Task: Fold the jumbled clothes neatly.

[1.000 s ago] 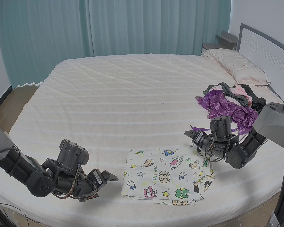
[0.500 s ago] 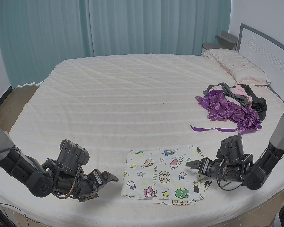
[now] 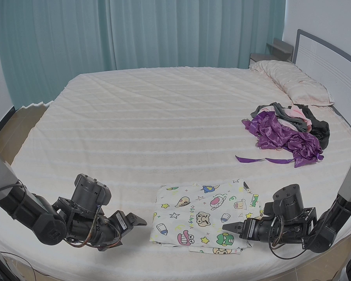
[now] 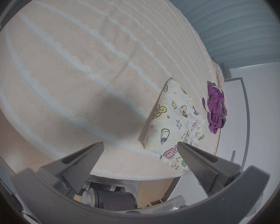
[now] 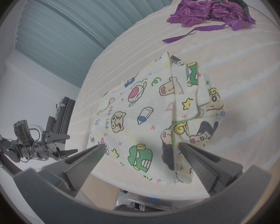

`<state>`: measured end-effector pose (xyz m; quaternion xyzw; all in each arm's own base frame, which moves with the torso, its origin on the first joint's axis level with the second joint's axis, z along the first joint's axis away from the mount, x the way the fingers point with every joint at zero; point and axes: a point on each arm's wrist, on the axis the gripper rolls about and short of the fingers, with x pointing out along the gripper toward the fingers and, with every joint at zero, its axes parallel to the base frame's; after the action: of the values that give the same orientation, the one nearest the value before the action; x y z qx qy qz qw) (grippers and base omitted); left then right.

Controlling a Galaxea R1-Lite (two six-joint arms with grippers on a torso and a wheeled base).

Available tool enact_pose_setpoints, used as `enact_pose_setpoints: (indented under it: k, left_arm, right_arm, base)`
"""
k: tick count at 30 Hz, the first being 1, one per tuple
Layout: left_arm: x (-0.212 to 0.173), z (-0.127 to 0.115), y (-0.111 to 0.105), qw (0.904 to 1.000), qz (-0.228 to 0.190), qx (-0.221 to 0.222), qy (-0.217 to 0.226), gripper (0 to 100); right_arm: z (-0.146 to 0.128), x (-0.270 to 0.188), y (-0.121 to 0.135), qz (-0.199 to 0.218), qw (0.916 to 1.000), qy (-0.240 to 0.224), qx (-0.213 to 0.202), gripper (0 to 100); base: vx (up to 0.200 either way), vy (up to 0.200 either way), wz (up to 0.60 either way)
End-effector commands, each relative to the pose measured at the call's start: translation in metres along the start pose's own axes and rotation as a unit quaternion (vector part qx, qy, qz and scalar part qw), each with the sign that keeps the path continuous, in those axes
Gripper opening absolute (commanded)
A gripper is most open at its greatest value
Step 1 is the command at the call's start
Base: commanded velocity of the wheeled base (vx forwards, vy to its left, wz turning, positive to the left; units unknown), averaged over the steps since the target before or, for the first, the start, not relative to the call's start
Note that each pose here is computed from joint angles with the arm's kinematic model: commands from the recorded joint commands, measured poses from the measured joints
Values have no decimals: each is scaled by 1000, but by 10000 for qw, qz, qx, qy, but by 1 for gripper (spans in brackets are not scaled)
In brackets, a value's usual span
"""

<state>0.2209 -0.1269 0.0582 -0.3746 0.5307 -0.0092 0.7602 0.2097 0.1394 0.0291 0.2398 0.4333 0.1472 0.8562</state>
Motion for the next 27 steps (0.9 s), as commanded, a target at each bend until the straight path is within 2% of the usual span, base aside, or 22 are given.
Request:
enact_pose_setpoints:
  k: [1, 7, 11, 21, 27]
  left_arm:
    - [0, 0, 0, 10000, 5, -2, 4, 100]
    - [0, 0, 0, 10000, 5, -2, 4, 100]
    - [0, 0, 0, 10000, 5, -2, 4, 100]
    - [0, 0, 0, 10000, 5, -2, 4, 100]
    - [0, 0, 0, 10000, 5, -2, 4, 100]
  right_arm:
    - [-3, 0, 0, -14, 10000, 62, -48, 100]
    - [8, -18, 8, 225, 9991, -304, -203, 100]
    - [11, -25, 11, 322, 9985, -392, -217, 100]
    - [-12, -3, -2, -58, 9994, 222, -270, 100]
    - [-15, 0, -1, -41, 9991, 293, -310, 100]
  base:
    - [0, 0, 0]
    - [0, 0, 0]
    - [0, 0, 0]
    - [0, 0, 0]
    - [0, 0, 0]
